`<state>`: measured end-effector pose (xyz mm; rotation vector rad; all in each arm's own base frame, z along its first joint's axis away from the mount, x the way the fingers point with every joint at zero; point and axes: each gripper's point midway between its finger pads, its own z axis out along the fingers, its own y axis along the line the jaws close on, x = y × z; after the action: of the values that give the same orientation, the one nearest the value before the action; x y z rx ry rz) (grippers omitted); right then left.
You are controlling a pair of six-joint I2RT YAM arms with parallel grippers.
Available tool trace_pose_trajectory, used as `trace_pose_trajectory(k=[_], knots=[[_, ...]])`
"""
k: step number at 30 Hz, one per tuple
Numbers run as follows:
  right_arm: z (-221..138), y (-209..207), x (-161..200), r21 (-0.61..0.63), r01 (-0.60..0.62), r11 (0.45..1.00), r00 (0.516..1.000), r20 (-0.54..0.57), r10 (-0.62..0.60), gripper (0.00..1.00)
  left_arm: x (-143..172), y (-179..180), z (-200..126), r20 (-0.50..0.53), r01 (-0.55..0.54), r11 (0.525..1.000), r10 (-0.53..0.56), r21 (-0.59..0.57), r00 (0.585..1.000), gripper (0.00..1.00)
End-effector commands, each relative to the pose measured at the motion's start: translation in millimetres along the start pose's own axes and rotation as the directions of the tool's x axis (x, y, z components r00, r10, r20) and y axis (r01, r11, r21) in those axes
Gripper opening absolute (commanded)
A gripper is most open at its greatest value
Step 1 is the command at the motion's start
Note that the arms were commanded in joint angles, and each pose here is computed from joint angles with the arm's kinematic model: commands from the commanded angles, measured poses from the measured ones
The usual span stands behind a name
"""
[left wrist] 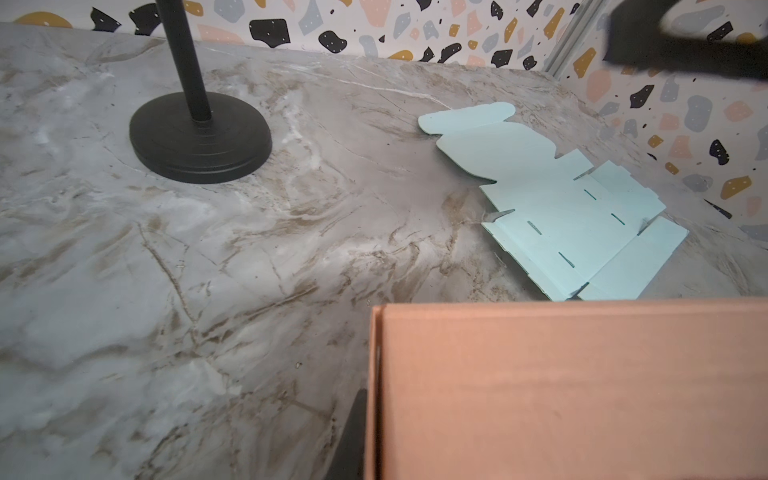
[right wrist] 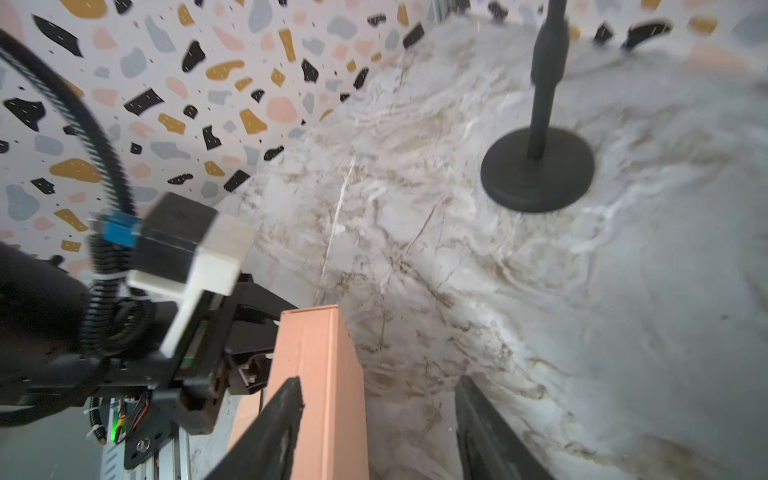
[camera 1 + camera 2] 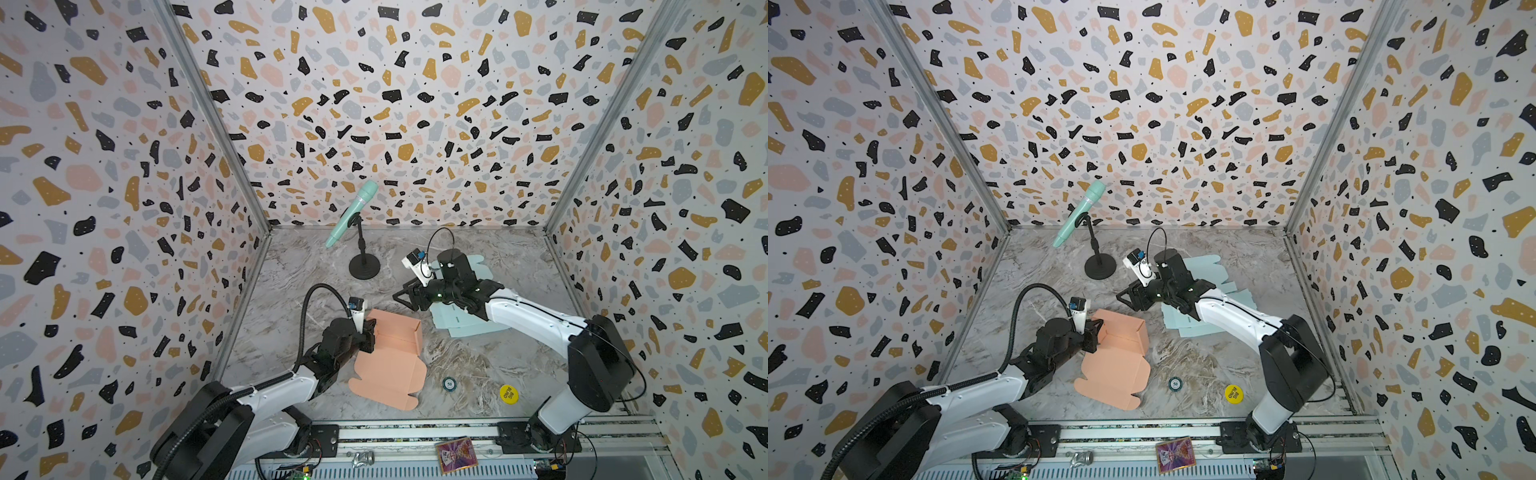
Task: Assemble paper box
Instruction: First fold the bottom flaps of a flat cardboard box at the center of the table.
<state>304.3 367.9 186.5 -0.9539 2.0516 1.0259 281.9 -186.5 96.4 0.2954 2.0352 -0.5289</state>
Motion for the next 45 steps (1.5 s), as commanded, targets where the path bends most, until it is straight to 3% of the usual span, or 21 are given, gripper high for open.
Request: trace_pose_trajectory(k=[1,16,24,29,41,45], knots=[[0.3,15.8,-11.8,-0.088,-0.006,0.996,0.999,0.038,0.009,0.59,-10.9,-10.2,3.8,0.046,-0.028,0.999,0.026,0.029,0.999,0.12],[43.0,14.3,46.9,-0.163,-0.104,0.981,0.992,-0.095,0.089,0.55,2.8,-4.5,18.5,0.037,-0.046,0.999,0.047,-0.014,0.998,0.12],[57.1,16.3,79.6,-0.148,-0.120,0.982,0.980,-0.175,0.093,0.50,15.1,9.3,13.8,0.026,-0.037,0.997,0.039,-0.073,0.999,0.21],[54.7,14.7,84.3,-0.130,-0.118,0.984,0.979,-0.180,0.094,0.47,20.0,18.7,6.4,0.032,-0.022,0.993,0.026,-0.113,0.999,0.23],[54.1,24.2,84.9,-0.130,-0.107,0.986,0.980,-0.184,0.082,0.46,23.4,20.7,12.4,0.026,-0.033,0.992,0.036,-0.125,0.999,0.18],[53.6,26.5,84.2,-0.129,-0.107,0.986,0.981,-0.178,0.083,0.46,25.7,21.4,12.7,0.026,-0.032,0.991,0.036,-0.130,0.999,0.21]])
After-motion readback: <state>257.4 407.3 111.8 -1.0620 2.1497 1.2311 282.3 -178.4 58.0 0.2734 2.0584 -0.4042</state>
